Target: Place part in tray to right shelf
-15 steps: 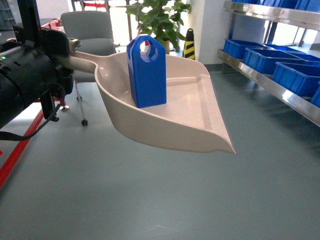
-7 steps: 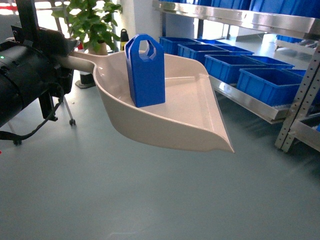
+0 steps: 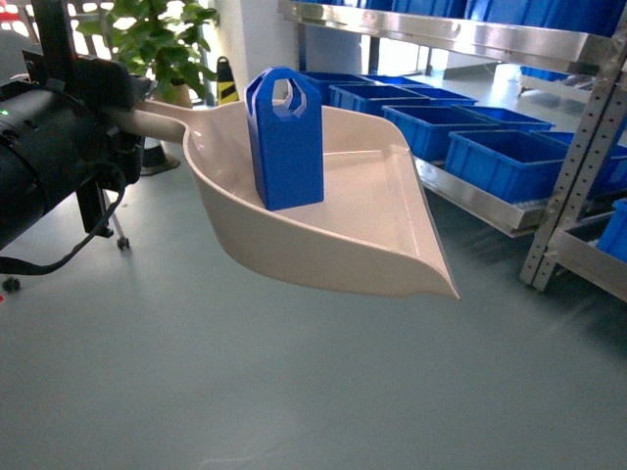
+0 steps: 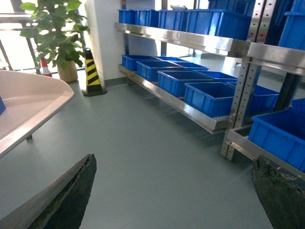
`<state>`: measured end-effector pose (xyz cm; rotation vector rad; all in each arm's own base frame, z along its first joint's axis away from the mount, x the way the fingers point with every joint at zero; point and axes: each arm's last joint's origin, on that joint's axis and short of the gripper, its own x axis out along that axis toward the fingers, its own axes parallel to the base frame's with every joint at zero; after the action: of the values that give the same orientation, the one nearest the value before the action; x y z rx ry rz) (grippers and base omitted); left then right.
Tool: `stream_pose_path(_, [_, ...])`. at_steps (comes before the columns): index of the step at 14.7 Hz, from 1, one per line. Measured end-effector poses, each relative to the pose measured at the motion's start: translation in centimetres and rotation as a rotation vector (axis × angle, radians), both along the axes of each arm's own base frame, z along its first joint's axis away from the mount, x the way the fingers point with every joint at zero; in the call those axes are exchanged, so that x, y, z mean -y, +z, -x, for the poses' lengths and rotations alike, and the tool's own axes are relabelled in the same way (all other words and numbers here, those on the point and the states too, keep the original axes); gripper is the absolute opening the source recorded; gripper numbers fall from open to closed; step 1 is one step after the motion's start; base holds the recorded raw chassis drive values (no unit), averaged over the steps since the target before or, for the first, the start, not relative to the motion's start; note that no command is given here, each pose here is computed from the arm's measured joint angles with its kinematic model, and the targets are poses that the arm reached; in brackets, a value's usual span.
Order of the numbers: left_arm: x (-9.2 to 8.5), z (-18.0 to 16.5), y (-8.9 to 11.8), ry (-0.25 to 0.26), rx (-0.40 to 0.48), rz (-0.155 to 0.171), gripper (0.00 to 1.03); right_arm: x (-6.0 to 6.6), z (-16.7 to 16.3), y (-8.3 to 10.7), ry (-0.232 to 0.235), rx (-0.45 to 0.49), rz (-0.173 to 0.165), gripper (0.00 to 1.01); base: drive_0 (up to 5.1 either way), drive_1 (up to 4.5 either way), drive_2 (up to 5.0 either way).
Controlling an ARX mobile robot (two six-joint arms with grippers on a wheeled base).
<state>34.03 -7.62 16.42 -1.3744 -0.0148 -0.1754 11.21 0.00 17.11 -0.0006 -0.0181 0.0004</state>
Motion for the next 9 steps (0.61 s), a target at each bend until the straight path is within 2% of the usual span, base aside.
stream_pose_path(9, [0.0,0.0,0.0,0.0,0.0,0.0,0.12,0.0,0.0,0.0,0.0,0.0,0.0,0.98,-1.7,-1.67,-1.7])
